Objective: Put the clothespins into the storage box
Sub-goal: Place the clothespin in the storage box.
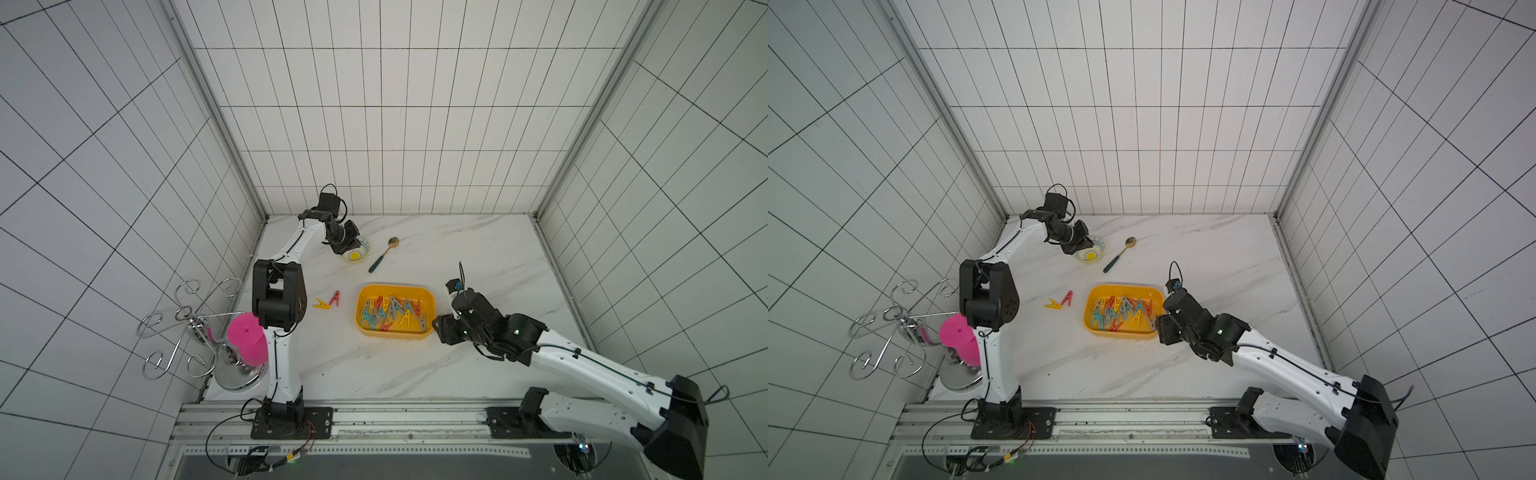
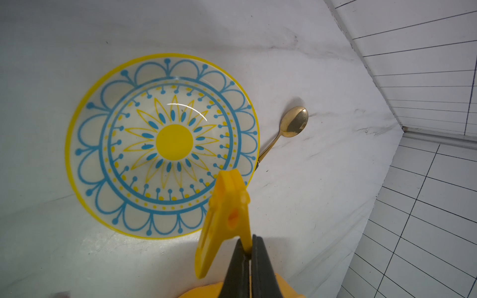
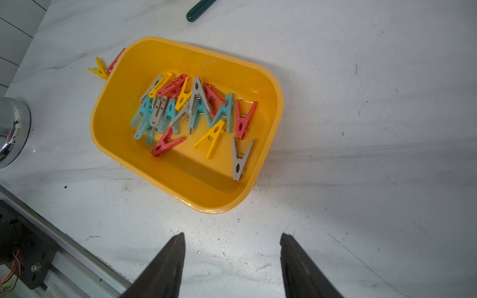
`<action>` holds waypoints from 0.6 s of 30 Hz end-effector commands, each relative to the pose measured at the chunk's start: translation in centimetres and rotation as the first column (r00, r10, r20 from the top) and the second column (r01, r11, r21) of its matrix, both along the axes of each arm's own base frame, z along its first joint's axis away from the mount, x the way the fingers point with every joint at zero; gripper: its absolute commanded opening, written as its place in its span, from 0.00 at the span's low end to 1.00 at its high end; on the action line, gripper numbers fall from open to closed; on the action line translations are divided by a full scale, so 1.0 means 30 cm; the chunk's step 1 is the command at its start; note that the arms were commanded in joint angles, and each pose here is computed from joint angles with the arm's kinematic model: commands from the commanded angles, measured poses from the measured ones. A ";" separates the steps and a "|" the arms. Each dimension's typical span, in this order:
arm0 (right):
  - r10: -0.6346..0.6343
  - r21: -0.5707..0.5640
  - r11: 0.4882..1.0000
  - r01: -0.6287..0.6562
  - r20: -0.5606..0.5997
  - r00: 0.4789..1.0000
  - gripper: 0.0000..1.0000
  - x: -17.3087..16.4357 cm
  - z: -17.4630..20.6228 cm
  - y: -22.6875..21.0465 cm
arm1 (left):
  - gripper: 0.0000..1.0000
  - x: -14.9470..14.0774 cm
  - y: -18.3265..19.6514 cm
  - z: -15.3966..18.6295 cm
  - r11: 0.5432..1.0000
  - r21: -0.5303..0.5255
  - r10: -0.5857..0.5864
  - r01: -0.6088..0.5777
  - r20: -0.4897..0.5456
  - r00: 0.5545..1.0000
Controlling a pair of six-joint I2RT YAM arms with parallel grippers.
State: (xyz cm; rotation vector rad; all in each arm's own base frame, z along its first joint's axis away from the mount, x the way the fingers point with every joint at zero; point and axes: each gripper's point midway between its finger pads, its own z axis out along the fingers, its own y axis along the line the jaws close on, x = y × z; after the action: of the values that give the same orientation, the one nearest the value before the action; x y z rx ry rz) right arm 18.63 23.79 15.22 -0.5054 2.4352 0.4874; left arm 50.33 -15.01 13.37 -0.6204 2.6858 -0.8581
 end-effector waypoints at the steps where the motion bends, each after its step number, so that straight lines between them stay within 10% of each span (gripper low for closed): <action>1: -0.017 -0.010 1.000 0.017 0.004 1.000 0.62 -0.006 0.009 -0.017 | 0.05 -0.003 -0.008 0.069 1.000 -0.005 -0.019 0.019 0.060 0.998; 18: -0.050 -0.025 0.998 0.051 0.032 0.998 0.62 -0.006 0.036 -0.064 | 0.06 -0.273 -0.235 0.073 0.976 0.080 -0.209 0.203 0.064 0.976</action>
State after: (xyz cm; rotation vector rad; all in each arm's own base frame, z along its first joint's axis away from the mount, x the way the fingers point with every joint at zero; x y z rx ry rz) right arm 18.43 22.58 15.35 -0.4878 2.4425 0.4451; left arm 42.83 -20.87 14.56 -0.3671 2.7699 -0.8152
